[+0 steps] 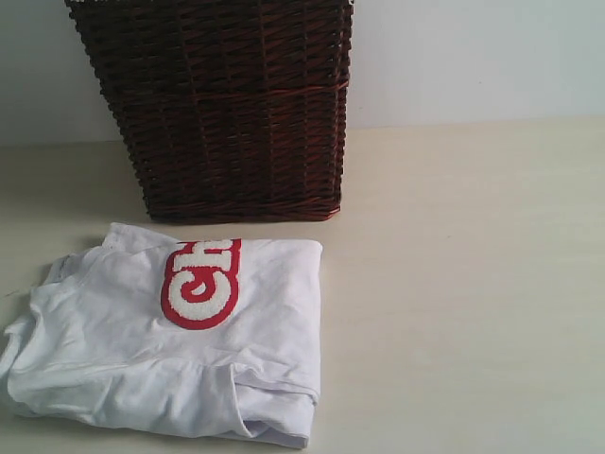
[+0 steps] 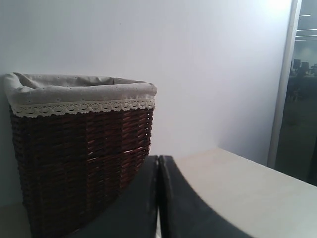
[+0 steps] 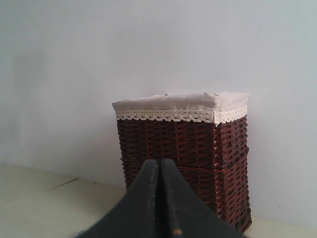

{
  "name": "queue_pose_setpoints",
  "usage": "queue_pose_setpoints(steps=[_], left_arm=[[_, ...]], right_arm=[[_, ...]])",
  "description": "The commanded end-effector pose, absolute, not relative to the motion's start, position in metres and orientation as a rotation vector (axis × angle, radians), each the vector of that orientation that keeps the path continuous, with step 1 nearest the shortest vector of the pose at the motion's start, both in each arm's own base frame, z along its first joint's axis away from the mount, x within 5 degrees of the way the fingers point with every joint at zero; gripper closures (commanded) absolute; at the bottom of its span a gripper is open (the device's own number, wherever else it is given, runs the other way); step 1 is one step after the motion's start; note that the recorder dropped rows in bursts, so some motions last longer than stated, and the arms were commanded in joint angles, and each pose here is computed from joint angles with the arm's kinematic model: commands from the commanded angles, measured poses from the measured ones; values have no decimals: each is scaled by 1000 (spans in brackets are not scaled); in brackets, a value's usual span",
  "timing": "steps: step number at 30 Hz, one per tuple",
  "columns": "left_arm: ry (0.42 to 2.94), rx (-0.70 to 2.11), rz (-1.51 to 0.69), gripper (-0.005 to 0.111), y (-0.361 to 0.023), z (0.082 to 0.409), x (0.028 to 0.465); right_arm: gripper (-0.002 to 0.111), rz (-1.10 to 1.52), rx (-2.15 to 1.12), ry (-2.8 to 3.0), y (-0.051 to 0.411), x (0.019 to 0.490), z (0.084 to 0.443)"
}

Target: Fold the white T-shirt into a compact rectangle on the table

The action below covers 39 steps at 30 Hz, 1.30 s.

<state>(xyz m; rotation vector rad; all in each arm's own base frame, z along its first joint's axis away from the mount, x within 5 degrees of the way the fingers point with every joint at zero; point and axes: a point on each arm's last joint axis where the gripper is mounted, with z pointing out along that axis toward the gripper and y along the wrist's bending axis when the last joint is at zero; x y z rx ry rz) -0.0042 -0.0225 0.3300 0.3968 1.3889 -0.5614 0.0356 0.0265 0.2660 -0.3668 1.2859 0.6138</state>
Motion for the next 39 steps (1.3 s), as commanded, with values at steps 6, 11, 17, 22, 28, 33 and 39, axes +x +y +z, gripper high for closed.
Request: queue_pose_setpoints(steps=[6,11,17,22,28,33,39], left_arm=[[1395,407,-563,107,-23,328,-4],[1395,407,-563,107,-23,328,-4],[1386,445,-489,107,-22,327,-3],[1401,423,-462,107,-19,326,-2],[1397,150,-414,107,-8,321,12],[1339,38,-306,107,-6,303,27],[1386,-94,-139,107,-1,271,41]], right_arm=[[108,608,-364,1287,26,36,264],[108,610,-362,1288,26,36,264],[108,610,-362,1288,26,36,264],[108,610,-362,1288,26,36,264],[108,610,-362,1288,26,36,264],[108,610,-362,1288,26,36,264],[108,610,-362,1288,26,36,264]])
